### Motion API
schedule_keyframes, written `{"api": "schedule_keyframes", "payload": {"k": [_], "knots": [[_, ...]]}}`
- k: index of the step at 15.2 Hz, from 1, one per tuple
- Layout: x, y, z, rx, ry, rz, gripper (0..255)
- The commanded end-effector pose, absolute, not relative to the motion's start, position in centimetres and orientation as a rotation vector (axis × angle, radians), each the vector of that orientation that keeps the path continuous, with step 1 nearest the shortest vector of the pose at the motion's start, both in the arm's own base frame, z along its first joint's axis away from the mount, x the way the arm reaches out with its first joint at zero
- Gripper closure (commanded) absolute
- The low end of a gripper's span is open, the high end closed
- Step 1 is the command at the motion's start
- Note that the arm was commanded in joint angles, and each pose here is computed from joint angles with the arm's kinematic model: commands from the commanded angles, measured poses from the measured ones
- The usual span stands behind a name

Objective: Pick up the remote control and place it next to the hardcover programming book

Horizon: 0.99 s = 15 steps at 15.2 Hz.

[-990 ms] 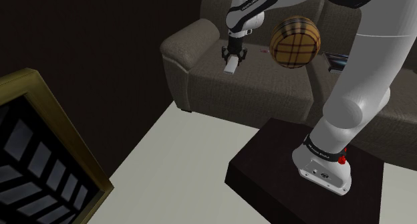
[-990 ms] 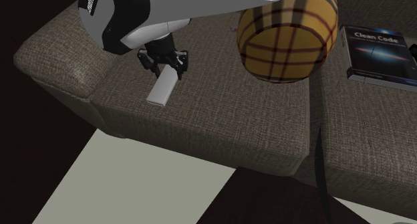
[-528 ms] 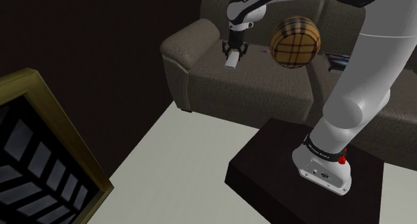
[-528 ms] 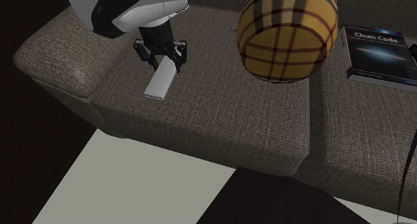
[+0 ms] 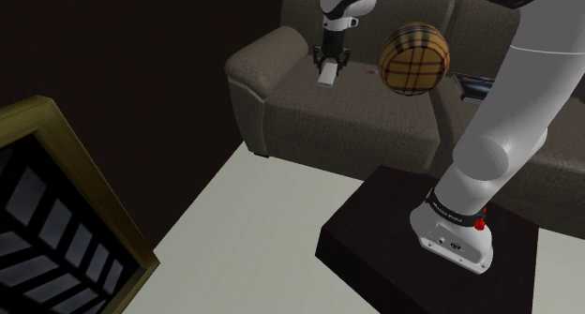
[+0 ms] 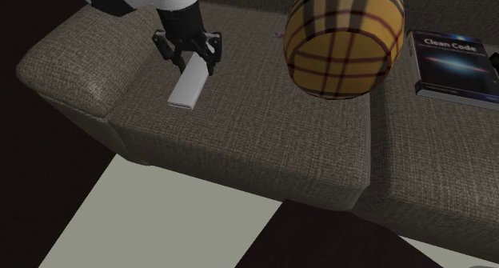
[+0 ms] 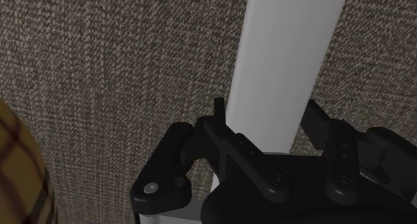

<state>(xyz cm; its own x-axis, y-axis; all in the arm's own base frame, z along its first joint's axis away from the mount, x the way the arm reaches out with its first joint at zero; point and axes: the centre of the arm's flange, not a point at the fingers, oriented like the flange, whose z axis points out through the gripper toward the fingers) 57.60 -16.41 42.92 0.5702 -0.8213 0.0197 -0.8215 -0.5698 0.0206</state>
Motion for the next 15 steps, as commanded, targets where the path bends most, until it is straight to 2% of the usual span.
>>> {"api": "schedule_keyframes", "payload": {"k": [1,4,15], "knots": [[57.6,-16.5,44.0,2.759,-1.444,0.012,255],[57.6,-16.5,45.5,2.759,-1.444,0.012,255],[45.2,-24.0,45.5,2.759,-1.444,0.012,255]]}}
